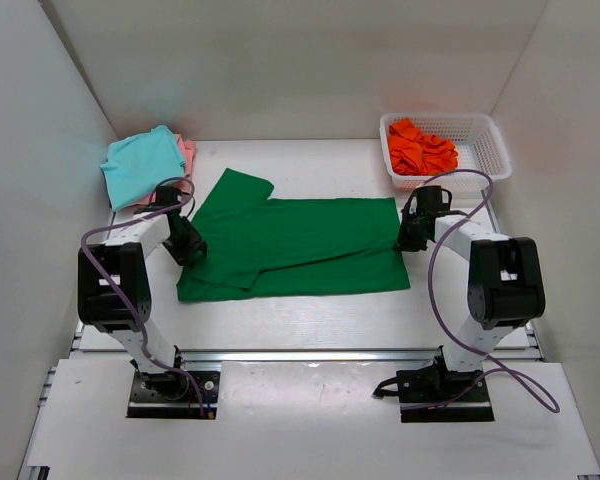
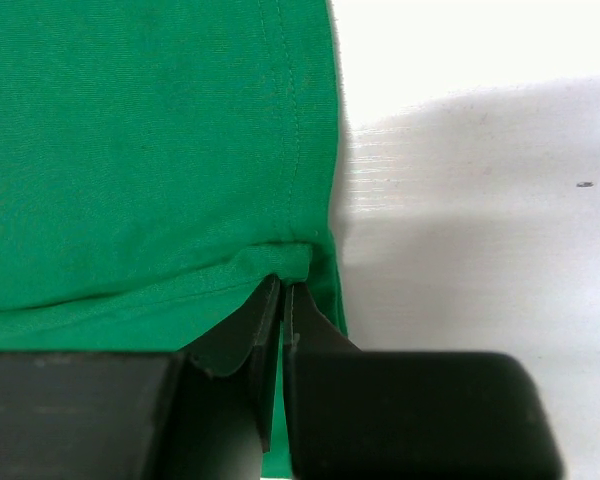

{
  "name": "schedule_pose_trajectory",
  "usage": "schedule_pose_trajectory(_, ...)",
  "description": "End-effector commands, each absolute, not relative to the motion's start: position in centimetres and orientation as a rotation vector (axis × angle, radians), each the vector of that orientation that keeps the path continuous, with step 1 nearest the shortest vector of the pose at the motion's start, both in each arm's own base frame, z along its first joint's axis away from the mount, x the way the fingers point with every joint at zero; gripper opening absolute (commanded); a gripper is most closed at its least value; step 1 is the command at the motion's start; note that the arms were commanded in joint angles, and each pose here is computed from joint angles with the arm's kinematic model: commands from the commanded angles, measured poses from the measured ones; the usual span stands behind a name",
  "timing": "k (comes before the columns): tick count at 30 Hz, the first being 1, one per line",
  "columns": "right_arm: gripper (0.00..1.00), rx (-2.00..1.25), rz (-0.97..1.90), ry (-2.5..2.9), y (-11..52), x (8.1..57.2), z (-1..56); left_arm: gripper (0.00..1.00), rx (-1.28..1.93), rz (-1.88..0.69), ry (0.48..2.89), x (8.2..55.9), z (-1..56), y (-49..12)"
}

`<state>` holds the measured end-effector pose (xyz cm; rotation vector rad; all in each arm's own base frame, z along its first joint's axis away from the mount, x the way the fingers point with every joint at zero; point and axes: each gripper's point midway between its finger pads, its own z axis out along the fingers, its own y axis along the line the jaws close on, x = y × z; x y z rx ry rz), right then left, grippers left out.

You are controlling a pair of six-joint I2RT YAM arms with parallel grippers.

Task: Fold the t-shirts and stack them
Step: Fold the flattened tshirt in 1/3 of the way

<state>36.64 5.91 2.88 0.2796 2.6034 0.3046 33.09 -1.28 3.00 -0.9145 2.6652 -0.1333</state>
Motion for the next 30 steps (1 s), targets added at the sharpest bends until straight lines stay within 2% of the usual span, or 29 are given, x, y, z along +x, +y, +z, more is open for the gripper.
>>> schedule_pose_trajectory(1, 0.00, 0.265, 0.309, 2.527, 5.8, 37.5, 5.2, 0.52, -0.878, -0.216, 2.622, 34.9, 3.6, -2.5)
schedule_pose_trajectory(3, 0.00, 0.263, 0.313, 2.527, 5.9, 37.2, 5.3, 0.47, -0.871, -0.237, 2.613, 35.3, 3.5, -2.8)
schedule_pose_trajectory(5, 0.00, 0.260, 0.312, 2.520, 5.9, 37.2, 5.6, 0.34, -0.885, -0.233, 2.604, 35.5, 3.7, -2.5)
schedule_pose_trajectory(7, 0.00, 0.258, 0.312, 2.529, 6.0, 36.6, 5.6, 0.10, -0.875, -0.243, 2.592, 36.0, 4.0, -2.7)
schedule_pose_trajectory(9, 0.01, 0.257, 0.310, 2.520, 5.9, 36.3, 5.8, 0.00, -0.877, -0.254, 2.599, 35.7, 4.1, -2.8)
schedule_pose_trajectory(21, 0.00, 0.256, 0.331, 2.472, 5.6, 33.1, 7.9, 0.00, -0.817, -0.255, 2.546, 34.4, 7.3, -2.7)
schedule_pose_trajectory(30, 0.00, 0.237, 0.362, 2.478, 6.2, 28.9, 8.4, 0.00, -0.775, -0.250, 2.534, 30.3, 9.0, -3.5)
